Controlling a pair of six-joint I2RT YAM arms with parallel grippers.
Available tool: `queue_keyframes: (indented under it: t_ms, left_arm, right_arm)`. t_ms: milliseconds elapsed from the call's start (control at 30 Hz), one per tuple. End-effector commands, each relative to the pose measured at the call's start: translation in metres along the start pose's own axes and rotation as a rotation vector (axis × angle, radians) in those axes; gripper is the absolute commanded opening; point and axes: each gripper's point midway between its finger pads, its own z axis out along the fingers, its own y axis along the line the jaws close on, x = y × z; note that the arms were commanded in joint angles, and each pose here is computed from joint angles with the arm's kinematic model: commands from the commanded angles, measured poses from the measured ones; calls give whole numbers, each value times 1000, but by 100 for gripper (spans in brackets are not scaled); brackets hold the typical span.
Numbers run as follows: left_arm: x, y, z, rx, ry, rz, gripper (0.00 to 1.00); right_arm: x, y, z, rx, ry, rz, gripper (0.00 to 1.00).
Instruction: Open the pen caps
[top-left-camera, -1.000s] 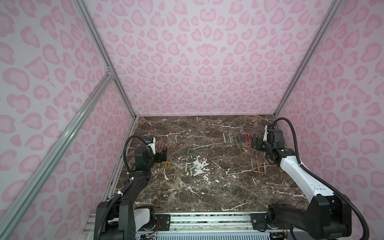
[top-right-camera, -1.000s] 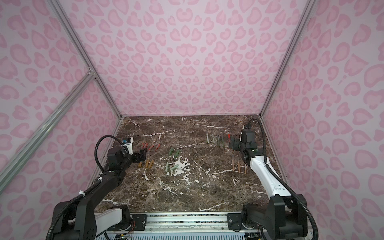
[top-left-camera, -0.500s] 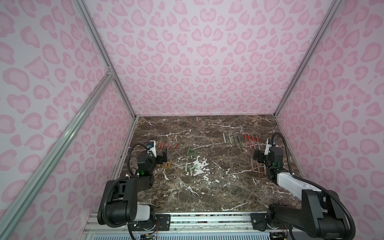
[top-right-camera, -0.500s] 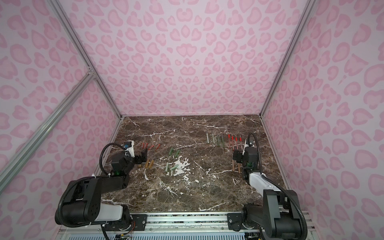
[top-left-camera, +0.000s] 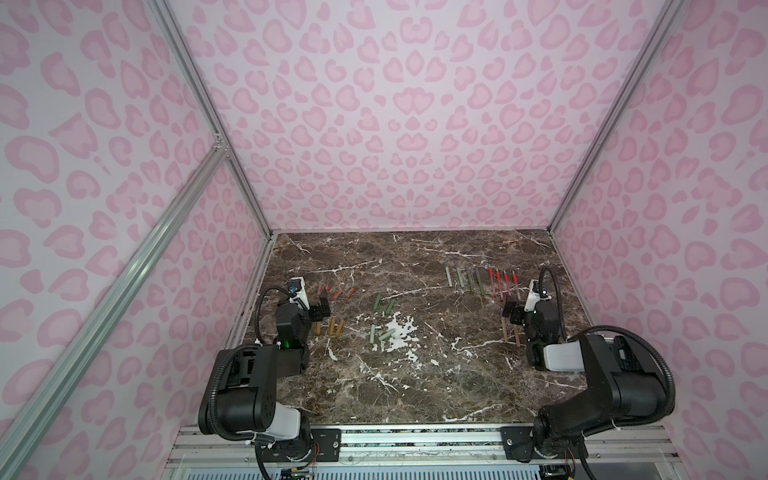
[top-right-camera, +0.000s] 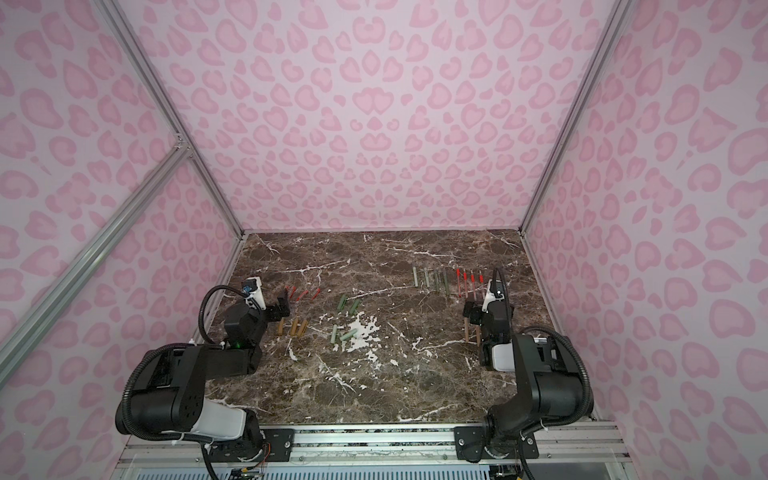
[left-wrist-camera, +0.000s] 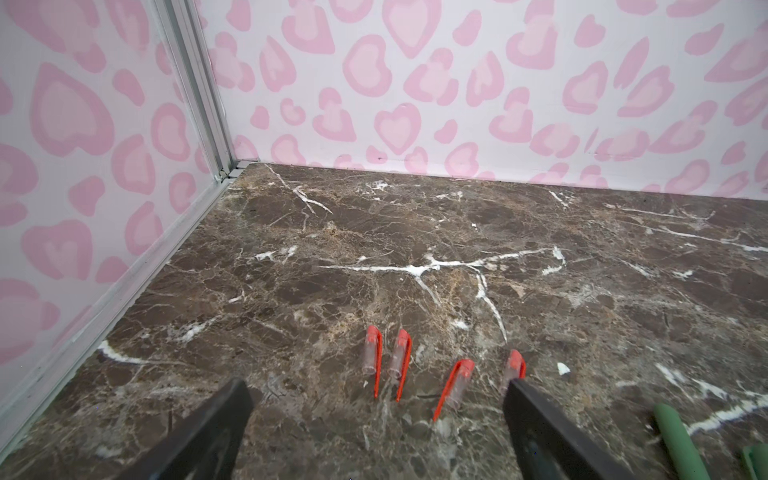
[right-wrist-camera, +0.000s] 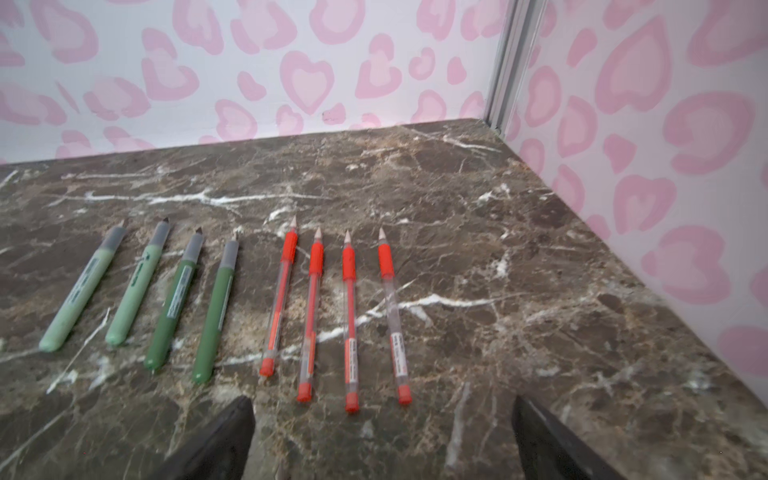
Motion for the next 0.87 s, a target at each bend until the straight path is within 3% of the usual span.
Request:
queue_keyframes:
  t_ms: [0, 833]
  left_arm:
    - [-4, 4, 1, -25, -12, -2, 98]
    - [-3, 3, 1, -43, -10, 13, 98]
  right_arm:
    - [-31, 2, 0, 19, -95, -10, 99]
    - [-30, 6, 1, 38, -87, -46, 99]
